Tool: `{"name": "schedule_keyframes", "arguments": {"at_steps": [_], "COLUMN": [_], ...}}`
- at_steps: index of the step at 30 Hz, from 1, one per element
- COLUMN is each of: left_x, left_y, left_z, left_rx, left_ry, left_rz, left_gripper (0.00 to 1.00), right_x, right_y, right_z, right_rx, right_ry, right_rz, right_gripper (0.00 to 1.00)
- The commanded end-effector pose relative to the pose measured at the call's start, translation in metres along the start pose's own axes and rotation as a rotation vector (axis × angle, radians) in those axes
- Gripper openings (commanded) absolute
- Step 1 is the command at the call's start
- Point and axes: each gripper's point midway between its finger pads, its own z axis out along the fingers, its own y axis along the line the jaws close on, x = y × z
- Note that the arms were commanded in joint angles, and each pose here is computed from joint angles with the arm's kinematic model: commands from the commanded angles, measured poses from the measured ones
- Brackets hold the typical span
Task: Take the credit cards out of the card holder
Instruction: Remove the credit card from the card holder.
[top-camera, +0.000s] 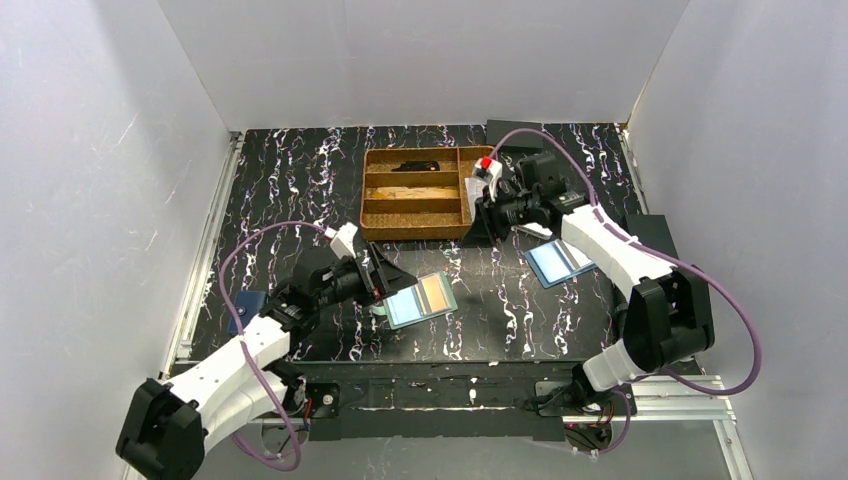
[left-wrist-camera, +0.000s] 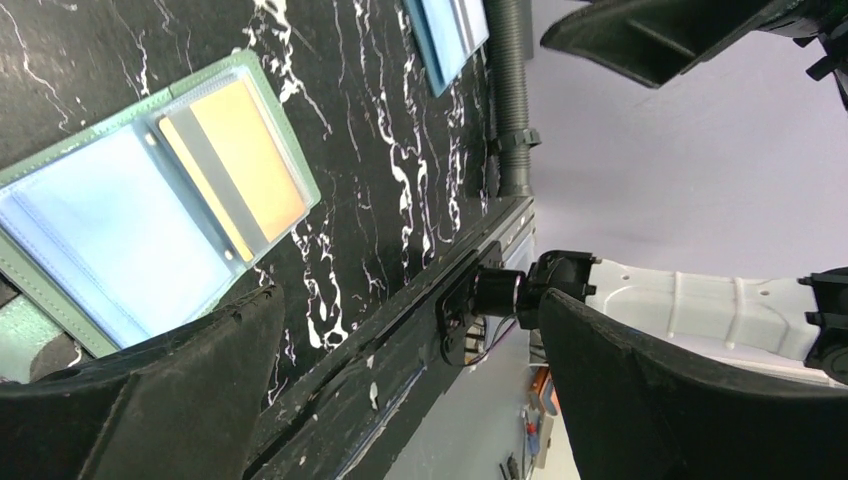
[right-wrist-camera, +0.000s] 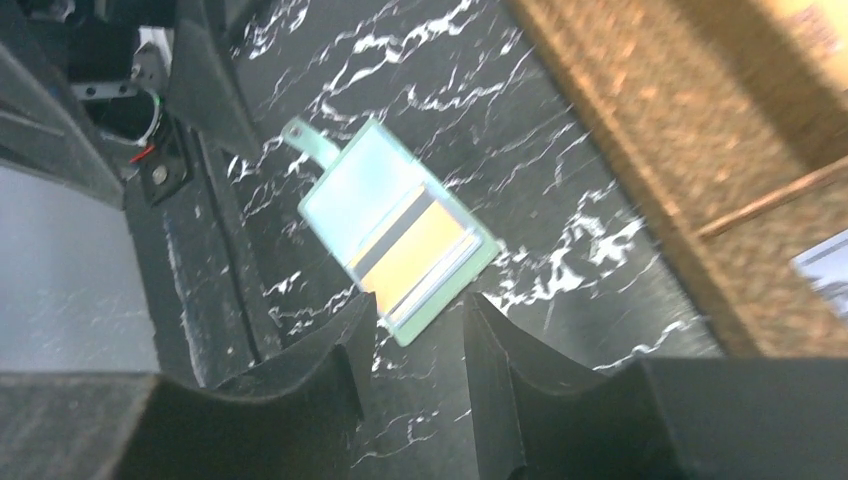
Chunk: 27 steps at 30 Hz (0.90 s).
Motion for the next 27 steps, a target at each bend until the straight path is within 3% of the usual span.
{"name": "schedule_keyframes", "arguments": {"at_steps": [1,12,27], "left_x": [0.006,0.023,0.041], "left_y": [-0.001,0.024,0.056], "left_z": [0.010,0.041,0.072], "left_rx": [-0.016,-0.140,-0.279], "left_ry": [0.026,0.102,0.184], "left_rz": [0.013,0.006,-0.054], "left_gripper": [0.97,0.96,0.90], "right_x": [0.007,0.044,0.072], "right_y": [0.024,0.029,0.010], "right_z": [-0.004,0.014,0.058], "right_rx": [-0.079,-0.099,-0.049], "right_ry": [-0.060,-0.106,-0.032], "right_rz": [0.002,0.181,0.339], "right_gripper": [0.46,0.45,0.45]}}
